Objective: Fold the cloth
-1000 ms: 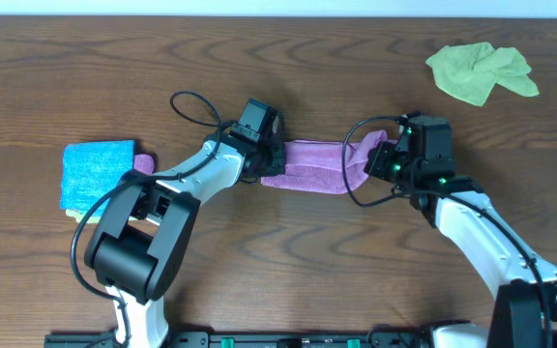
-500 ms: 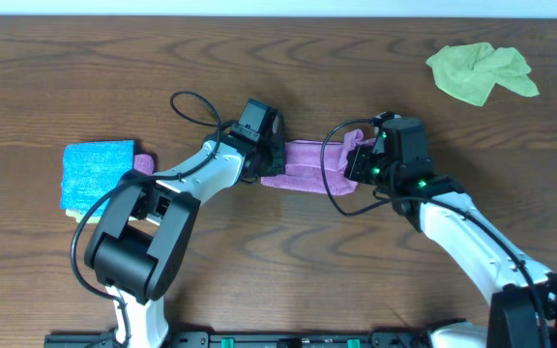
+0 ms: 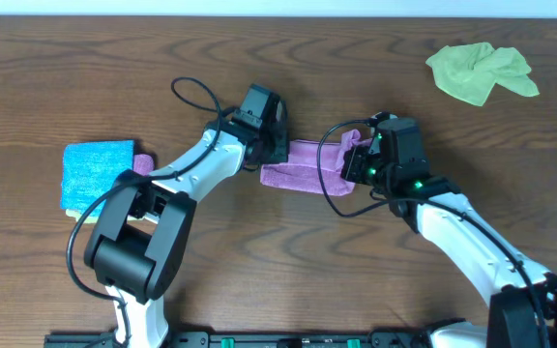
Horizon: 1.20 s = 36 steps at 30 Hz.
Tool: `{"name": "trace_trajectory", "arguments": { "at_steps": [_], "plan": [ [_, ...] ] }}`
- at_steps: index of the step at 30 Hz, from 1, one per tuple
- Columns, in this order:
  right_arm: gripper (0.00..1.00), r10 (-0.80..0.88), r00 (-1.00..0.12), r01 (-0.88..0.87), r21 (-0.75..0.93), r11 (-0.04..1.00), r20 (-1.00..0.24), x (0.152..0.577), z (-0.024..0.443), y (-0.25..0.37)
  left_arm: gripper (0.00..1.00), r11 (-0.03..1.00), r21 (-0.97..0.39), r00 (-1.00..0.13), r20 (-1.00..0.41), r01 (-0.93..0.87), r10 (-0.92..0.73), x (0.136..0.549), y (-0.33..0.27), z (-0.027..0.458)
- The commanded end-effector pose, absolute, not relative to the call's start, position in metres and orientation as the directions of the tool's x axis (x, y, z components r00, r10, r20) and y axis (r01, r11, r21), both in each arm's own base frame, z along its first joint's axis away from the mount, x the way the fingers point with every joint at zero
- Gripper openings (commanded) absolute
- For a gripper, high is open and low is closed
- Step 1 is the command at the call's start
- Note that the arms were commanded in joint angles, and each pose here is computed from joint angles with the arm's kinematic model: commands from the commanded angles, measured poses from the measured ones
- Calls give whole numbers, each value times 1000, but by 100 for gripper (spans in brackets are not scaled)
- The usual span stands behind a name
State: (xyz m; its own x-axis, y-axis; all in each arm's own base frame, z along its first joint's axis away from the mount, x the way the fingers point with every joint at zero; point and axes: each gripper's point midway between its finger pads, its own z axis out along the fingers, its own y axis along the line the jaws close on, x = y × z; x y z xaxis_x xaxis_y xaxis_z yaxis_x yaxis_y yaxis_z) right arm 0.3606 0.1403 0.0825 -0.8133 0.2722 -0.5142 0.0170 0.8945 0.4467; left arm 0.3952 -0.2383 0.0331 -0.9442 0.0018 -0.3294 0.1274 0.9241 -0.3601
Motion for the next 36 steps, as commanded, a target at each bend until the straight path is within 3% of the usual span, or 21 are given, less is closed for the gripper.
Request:
{"name": "trace_trajectory", "arguments": {
  "at_steps": [1, 17, 36],
  "plan": [
    [1, 251, -794, -29, 447, 894, -553, 366, 97, 151, 6, 926, -347, -928, -372, 148, 9, 410, -233, 50],
    [1, 201, -805, -73, 428, 901, -559, 369, 106, 174, 6, 936, -344, -912, -405, 79, -72, 451, -190, 101],
    [1, 43, -839, -210, 394, 895, -543, 368, 94, 248, 6, 939, -343, -882, -448, 23, -142, 453, -140, 144]
  ]
}}
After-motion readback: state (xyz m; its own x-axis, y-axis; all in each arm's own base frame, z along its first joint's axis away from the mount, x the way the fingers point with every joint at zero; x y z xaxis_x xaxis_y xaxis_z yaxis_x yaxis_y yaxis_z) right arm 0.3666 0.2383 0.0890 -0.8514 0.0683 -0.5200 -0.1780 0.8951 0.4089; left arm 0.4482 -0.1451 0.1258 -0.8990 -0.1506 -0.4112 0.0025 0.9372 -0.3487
